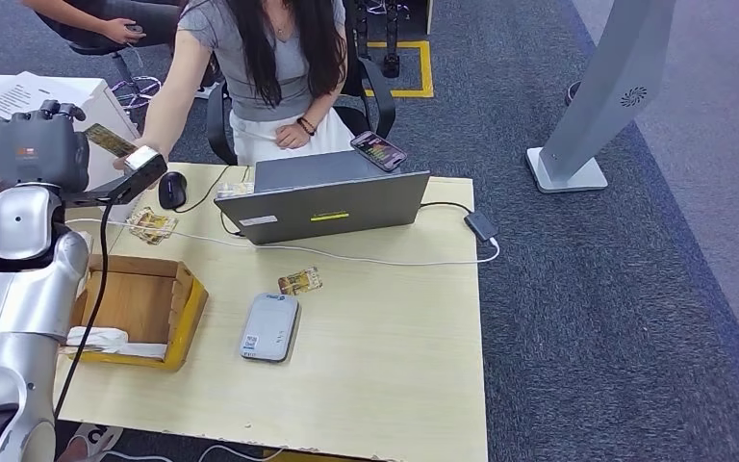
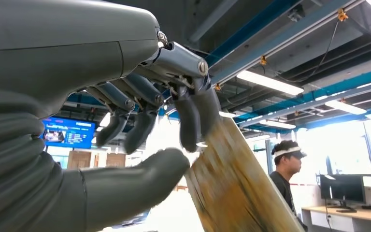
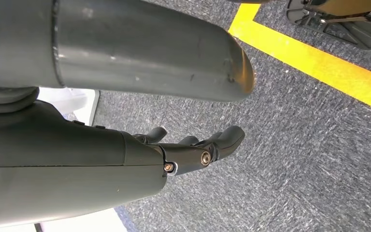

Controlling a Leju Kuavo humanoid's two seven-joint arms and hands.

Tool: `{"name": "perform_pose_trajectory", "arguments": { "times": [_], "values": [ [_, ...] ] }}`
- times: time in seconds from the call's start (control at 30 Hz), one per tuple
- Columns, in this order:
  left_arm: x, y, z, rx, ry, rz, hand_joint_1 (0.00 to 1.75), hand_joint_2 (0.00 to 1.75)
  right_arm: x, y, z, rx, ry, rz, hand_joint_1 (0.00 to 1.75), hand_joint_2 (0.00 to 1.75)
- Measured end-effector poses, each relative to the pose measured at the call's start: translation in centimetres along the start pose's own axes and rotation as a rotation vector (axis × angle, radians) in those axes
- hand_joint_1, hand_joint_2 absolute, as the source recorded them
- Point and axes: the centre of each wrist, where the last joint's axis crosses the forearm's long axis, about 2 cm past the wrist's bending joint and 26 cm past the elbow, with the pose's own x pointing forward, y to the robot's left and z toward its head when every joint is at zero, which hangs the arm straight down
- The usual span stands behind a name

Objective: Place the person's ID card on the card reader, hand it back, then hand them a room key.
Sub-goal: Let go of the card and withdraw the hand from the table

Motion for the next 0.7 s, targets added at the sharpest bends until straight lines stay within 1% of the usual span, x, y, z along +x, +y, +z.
{"name": "perform_pose_trajectory", "arguments": {
  "times": [0.2,0.3,0.4,0.47,0.6,0.7],
  "values": [
    [-0.6,-1.5,2.2,-0.005,-0.021,0.001,0.00,1.75,0.0,0.0,0.0,0.000,0.001,-0.002,0.00,0.00],
    [-0.8,-1.9,3.0,-0.008,-0.034,0.007,0.00,1.75,0.0,0.0,0.0,-0.001,0.002,-0.007,0.00,0.00],
    [-0.8,-2.1,4.8,0.028,-0.077,0.041,0.00,1.75,-0.1,0.0,0.0,-0.002,0.006,-0.024,0.00,0.00],
    [-0.8,-2.1,7.2,0.063,-0.119,0.069,0.00,1.75,-0.1,0.0,0.0,-0.006,0.009,-0.042,0.00,0.00],
    [-0.9,-1.5,14.3,0.144,-0.207,0.137,0.00,1.75,-0.3,0.3,0.0,-0.011,0.013,-0.085,0.00,0.00],
    [-1.3,-0.5,18.5,0.181,-0.253,0.165,0.00,1.75,-0.4,0.4,0.0,-0.014,0.015,-0.109,0.00,0.00]
  ]
}}
